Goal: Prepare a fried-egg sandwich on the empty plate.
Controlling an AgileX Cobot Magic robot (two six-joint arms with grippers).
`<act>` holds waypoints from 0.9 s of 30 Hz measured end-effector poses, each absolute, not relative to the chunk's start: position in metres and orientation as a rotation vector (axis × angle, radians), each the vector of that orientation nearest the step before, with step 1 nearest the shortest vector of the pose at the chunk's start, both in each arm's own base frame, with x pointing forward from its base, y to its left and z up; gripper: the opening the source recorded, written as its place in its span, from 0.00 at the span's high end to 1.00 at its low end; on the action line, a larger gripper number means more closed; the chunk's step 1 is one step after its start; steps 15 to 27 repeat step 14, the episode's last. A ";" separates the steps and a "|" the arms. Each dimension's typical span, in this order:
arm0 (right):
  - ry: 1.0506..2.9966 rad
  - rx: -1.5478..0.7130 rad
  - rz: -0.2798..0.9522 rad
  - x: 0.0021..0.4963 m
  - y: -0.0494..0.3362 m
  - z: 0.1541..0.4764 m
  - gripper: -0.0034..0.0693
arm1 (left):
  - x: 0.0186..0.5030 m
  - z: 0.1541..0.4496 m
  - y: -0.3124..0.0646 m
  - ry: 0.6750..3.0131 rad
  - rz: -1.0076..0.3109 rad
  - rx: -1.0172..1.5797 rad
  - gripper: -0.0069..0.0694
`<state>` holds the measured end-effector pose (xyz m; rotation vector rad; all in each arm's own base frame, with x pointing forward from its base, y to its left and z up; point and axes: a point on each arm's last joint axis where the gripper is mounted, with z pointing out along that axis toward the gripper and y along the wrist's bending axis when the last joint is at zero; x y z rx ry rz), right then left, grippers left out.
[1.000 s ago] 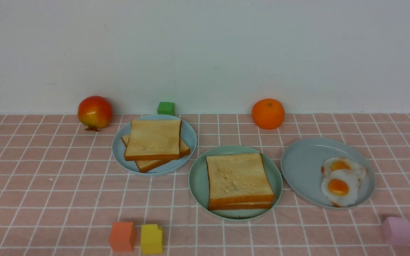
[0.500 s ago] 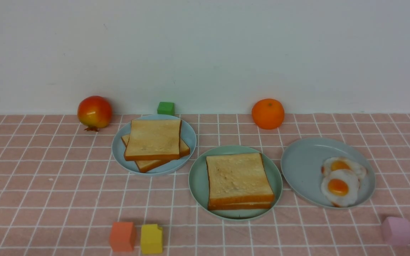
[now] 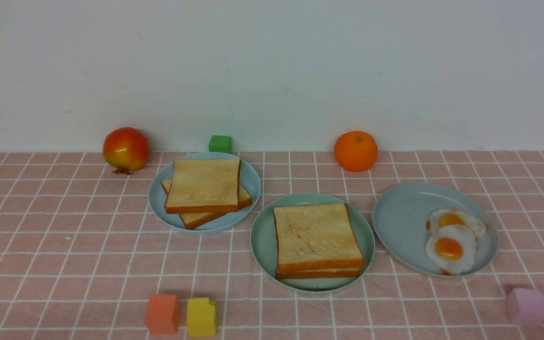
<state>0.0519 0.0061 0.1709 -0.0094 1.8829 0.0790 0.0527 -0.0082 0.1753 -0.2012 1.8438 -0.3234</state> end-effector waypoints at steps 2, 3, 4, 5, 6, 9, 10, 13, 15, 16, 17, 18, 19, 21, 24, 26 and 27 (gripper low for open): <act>1.883 -0.009 0.079 0.052 0.006 0.171 0.75 | 0.053 0.175 -0.008 1.844 -0.323 -0.201 0.88; 1.883 -0.009 0.079 0.052 0.006 0.171 0.74 | 0.053 0.175 -0.008 1.844 -0.323 -0.201 0.88; 1.883 -0.009 0.079 0.052 0.006 0.171 0.74 | 0.053 0.175 -0.008 1.844 -0.323 -0.201 0.88; 1.883 -0.009 0.079 0.052 0.006 0.171 0.74 | 0.053 0.175 -0.008 1.844 -0.323 -0.201 0.88; 1.883 -0.009 0.079 0.052 0.006 0.171 0.74 | 0.053 0.175 -0.008 1.844 -0.323 -0.201 0.88; 1.883 -0.009 0.079 0.052 0.006 0.171 0.74 | 0.053 0.175 -0.008 1.844 -0.323 -0.201 0.88; 1.883 -0.009 0.079 0.052 0.006 0.171 0.74 | 0.053 0.175 -0.008 1.844 -0.323 -0.201 0.88; 1.883 -0.009 0.079 0.052 0.006 0.171 0.74 | 0.053 0.175 -0.008 1.844 -0.323 -0.201 0.87; 1.883 -0.009 0.079 0.052 0.006 0.171 0.73 | 0.053 0.175 -0.008 1.844 -0.323 -0.201 0.87; 1.883 -0.009 0.079 0.052 0.006 0.171 0.73 | 0.053 0.175 -0.008 1.844 -0.323 -0.201 0.87; 1.883 -0.009 0.079 0.052 0.006 0.171 0.73 | 0.053 0.175 -0.008 1.844 -0.323 -0.201 0.87; 1.883 -0.009 0.079 0.052 0.006 0.171 0.73 | 0.053 0.175 -0.008 1.844 -0.323 -0.201 0.87; 1.883 -0.009 0.079 0.052 0.006 0.171 0.73 | 0.053 0.175 -0.008 1.844 -0.323 -0.201 0.87; 1.883 -0.009 0.079 0.052 0.006 0.171 0.73 | 0.053 0.175 -0.008 1.844 -0.323 -0.201 0.87; 1.883 -0.009 0.079 0.052 0.006 0.171 0.73 | 0.053 0.175 -0.008 1.844 -0.323 -0.201 0.87; 1.883 -0.009 0.079 0.052 0.006 0.171 0.73 | 0.053 0.175 -0.008 1.844 -0.323 -0.201 0.87; 1.883 -0.009 0.079 0.052 0.006 0.171 0.73 | 0.053 0.175 -0.008 1.844 -0.323 -0.201 0.87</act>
